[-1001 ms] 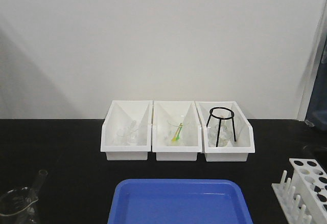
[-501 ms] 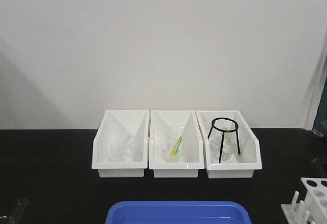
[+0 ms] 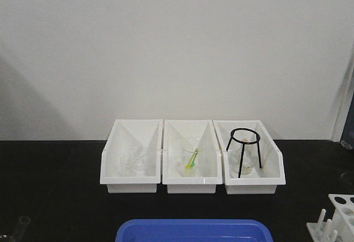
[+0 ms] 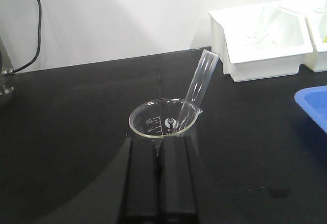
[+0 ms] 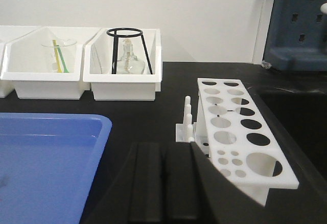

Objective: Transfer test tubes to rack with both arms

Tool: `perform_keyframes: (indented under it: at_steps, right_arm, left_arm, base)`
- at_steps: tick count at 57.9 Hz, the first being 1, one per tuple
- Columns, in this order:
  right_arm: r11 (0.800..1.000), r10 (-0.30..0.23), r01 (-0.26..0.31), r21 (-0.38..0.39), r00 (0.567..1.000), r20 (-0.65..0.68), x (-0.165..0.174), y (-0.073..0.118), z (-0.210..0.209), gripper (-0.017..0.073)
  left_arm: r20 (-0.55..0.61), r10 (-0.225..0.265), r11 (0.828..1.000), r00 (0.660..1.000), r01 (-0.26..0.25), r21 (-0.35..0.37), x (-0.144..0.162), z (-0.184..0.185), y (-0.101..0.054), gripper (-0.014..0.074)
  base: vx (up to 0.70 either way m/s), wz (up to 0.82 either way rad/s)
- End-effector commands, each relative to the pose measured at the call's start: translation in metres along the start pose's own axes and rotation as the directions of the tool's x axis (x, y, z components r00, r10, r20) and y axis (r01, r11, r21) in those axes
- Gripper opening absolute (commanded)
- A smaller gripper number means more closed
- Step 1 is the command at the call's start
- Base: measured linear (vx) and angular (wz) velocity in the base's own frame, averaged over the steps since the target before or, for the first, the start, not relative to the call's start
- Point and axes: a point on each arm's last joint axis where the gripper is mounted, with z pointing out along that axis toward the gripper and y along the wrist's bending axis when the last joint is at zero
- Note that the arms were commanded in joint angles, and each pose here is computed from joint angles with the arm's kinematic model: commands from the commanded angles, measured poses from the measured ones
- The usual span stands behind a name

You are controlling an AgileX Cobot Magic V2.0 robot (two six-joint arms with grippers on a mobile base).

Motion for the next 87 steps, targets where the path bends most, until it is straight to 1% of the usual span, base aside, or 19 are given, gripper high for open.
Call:
perform_keyframes:
  at_steps: [1, 19, 24, 29, 31, 36, 47, 49, 54, 58, 61, 64, 65, 67, 70, 73, 78, 79, 87]
  right_arm:
    - [1.000, -0.014, 0.014, 0.004, 0.997, 0.079, -0.004, 0.000, 0.000, -0.0008]
    - [1.000, -0.014, 0.014, 0.004, 0.997, 0.079, -0.004, 0.000, 0.000, -0.0008]
    - [0.999, -0.052, 0.051, 0.009, 0.995, 0.090, -0.005, 0.000, 0.000, -0.0008]
    - [0.992, -0.124, 0.122, 0.022, 0.984, 0.125, -0.009, -0.001, -0.001, -0.0008]
    - [0.990, -0.138, 0.136, 0.026, 0.981, 0.137, -0.010, -0.001, -0.001, -0.0008]
    - [0.990, -0.138, 0.135, 0.027, 0.979, 0.152, -0.011, -0.001, -0.001, -0.0008]
    - [0.991, -0.137, 0.134, 0.027, 0.978, 0.156, -0.012, -0.001, -0.001, -0.0008]
    - [0.991, -0.136, 0.133, 0.027, 0.978, 0.157, -0.012, -0.001, -0.001, -0.0008]
    - [0.992, -0.123, 0.119, 0.033, 0.964, 0.235, -0.019, 0.000, -0.002, -0.0008]
    - [0.995, -0.098, 0.092, 0.034, 0.948, 0.304, -0.025, 0.000, -0.004, -0.0008]
    - [0.998, -0.061, 0.054, 0.029, 0.933, 0.355, -0.030, -0.001, -0.006, -0.0008]
    - [1.000, -0.020, 0.013, 0.021, 0.916, 0.402, -0.037, -0.001, -0.008, -0.0008]
    - [1.000, -0.003, -0.004, 0.016, 0.908, 0.419, -0.042, -0.002, -0.010, -0.0008]
    - [1.000, 0.012, -0.019, 0.013, 0.901, 0.434, -0.048, -0.002, -0.012, -0.0008]
    - [1.000, 0.016, -0.024, 0.012, 0.888, 0.459, -0.060, -0.002, -0.016, -0.0008]
    - [1.000, 0.014, -0.023, 0.012, 0.870, 0.492, -0.075, -0.003, -0.022, -0.0008]
    - [1.000, 0.014, -0.024, 0.012, 0.845, 0.534, -0.106, -0.004, -0.030, -0.0008]
    - [1.000, 0.014, -0.024, 0.011, 0.845, 0.534, -0.111, -0.004, -0.031, -0.0008]
    - [1.000, -0.007, -0.004, 0.021, 0.846, 0.533, -0.164, -0.005, -0.027, -0.0008]
  left_arm:
    - [0.054, -0.009, 1.000, 0.999, 0.009, -0.001, 0.002, 0.002, 0.000, -0.0020]
    - [0.054, -0.009, 1.000, 0.999, 0.009, -0.001, 0.002, 0.002, 0.000, -0.0020]
    - [0.054, -0.009, 1.000, 0.999, 0.009, -0.001, 0.002, 0.002, 0.000, -0.0020]
    - [0.057, -0.005, 1.000, 0.998, 0.005, -0.001, 0.001, 0.002, 0.000, -0.0020]
    - [0.065, 0.003, 1.000, 0.998, -0.003, -0.003, 0.001, 0.002, 0.000, -0.0020]
    - [0.091, 0.039, 0.999, 0.995, -0.039, -0.008, -0.002, 0.002, 0.000, -0.0020]
    - [0.094, 0.039, 0.999, 0.995, -0.039, -0.009, -0.002, 0.002, 0.000, -0.0020]
    - [0.111, 0.039, 0.999, 0.993, -0.039, -0.010, -0.005, 0.001, 0.000, -0.0020]
    - [0.195, 0.031, 0.999, 0.980, -0.029, -0.015, -0.014, -0.001, 0.001, -0.0020]
    - [0.307, 0.031, 0.999, 0.951, -0.026, -0.022, -0.024, -0.003, 0.001, -0.0020]
    - [0.405, 0.032, 0.999, 0.914, -0.023, -0.028, -0.033, -0.007, 0.001, -0.0020]
    - [0.502, 0.008, 1.000, 0.865, 0.005, -0.026, -0.042, -0.011, 0.002, -0.0020]
    - [0.547, -0.022, 0.999, 0.837, 0.035, -0.013, -0.047, -0.014, 0.003, -0.0020]
    - [0.578, -0.091, 0.995, 0.811, 0.099, 0.018, -0.053, -0.017, 0.004, -0.0020]
    - [0.588, -0.182, 0.982, 0.788, 0.179, 0.063, -0.063, -0.021, 0.006, -0.0020]
    - [0.590, -0.226, 0.972, 0.775, 0.215, 0.090, -0.077, -0.025, 0.007, -0.0020]
    - [0.581, -0.226, 0.973, 0.782, 0.211, 0.094, -0.105, -0.034, 0.008, -0.0020]
    - [0.572, -0.221, 0.974, 0.790, 0.207, 0.091, -0.110, -0.035, 0.008, -0.0020]
    - [0.562, -0.160, 0.986, 0.811, 0.154, 0.059, -0.167, -0.037, 0.010, -0.0020]
  base:
    - [0.00, 0.00]
    - [0.00, 0.00]
    - [0.00, 0.00]
    - [0.00, 0.00]
    - [0.00, 0.00]
    - [0.00, 0.00]
    - [0.00, 0.00]
    - [0.00, 0.00]
    - [0.00, 0.00]
    - [0.00, 0.00]
    - [0.00, 0.00]
    - [0.00, 0.00]
    - [0.00, 0.00]
    - [0.00, 0.00]
    - [0.00, 0.00]
    - [0.00, 0.00]
    - [0.00, 0.00]
    - [0.00, 0.00]
    - [0.00, 0.00]
